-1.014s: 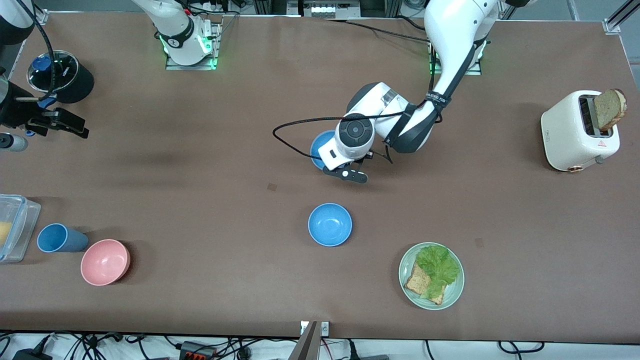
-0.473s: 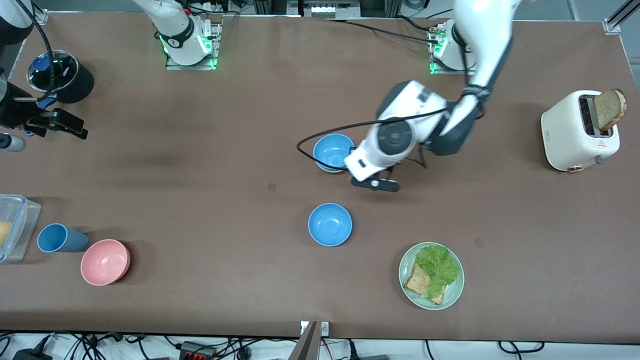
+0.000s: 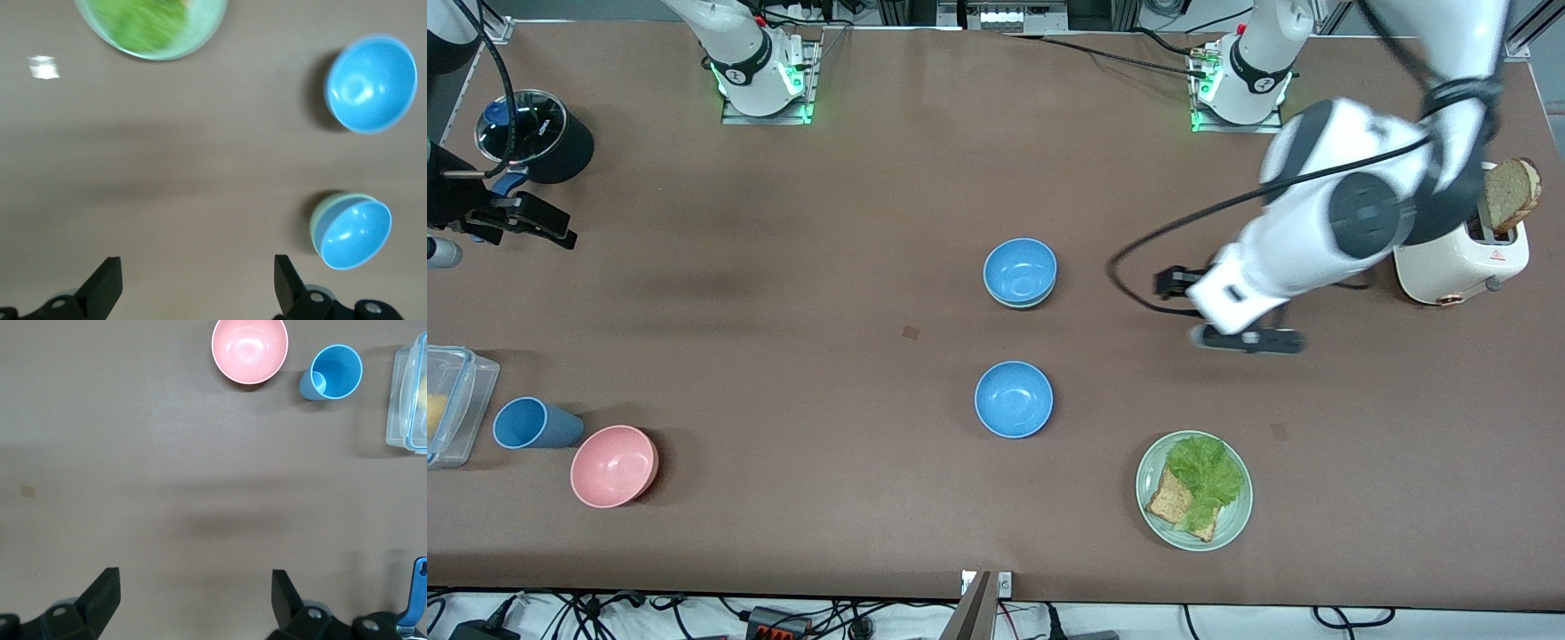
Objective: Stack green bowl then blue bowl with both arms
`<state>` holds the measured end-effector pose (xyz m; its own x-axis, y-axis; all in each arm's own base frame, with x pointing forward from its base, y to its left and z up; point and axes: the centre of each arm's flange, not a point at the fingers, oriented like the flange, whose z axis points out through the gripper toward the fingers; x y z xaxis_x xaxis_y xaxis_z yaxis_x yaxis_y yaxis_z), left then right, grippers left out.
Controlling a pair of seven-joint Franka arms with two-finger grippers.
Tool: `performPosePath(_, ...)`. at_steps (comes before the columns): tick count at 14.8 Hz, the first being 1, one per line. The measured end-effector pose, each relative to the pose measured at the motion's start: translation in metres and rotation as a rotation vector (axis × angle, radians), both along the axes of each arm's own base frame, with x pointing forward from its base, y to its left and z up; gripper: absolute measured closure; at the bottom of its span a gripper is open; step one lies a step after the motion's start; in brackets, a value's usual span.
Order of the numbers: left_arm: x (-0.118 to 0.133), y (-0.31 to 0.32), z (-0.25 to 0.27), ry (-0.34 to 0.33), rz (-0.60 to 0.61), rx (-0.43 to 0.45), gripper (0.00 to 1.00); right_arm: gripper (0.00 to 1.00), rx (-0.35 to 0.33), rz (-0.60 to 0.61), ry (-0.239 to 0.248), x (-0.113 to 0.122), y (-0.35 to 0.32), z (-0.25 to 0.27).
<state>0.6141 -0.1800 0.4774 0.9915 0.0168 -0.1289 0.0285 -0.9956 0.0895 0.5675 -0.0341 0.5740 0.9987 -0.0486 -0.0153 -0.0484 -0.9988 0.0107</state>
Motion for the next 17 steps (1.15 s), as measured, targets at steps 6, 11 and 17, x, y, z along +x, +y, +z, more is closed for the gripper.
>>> performPosePath(6,-0.024,0.134,0.063,-0.058,0.143,0.029,0.0,0.0,0.0,-0.001,0.004,-0.001,0.0,0.0)
performPosePath(11,-0.036,0.154,0.084,-0.095,0.106,0.077,0.0,0.0,0.001,0.0,0.009,-0.001,0.0,-0.001)
performPosePath(17,-0.04,0.147,0.08,-0.064,0.055,0.087,0.0,0.0,0.001,0.0,0.009,-0.001,0.0,-0.001)
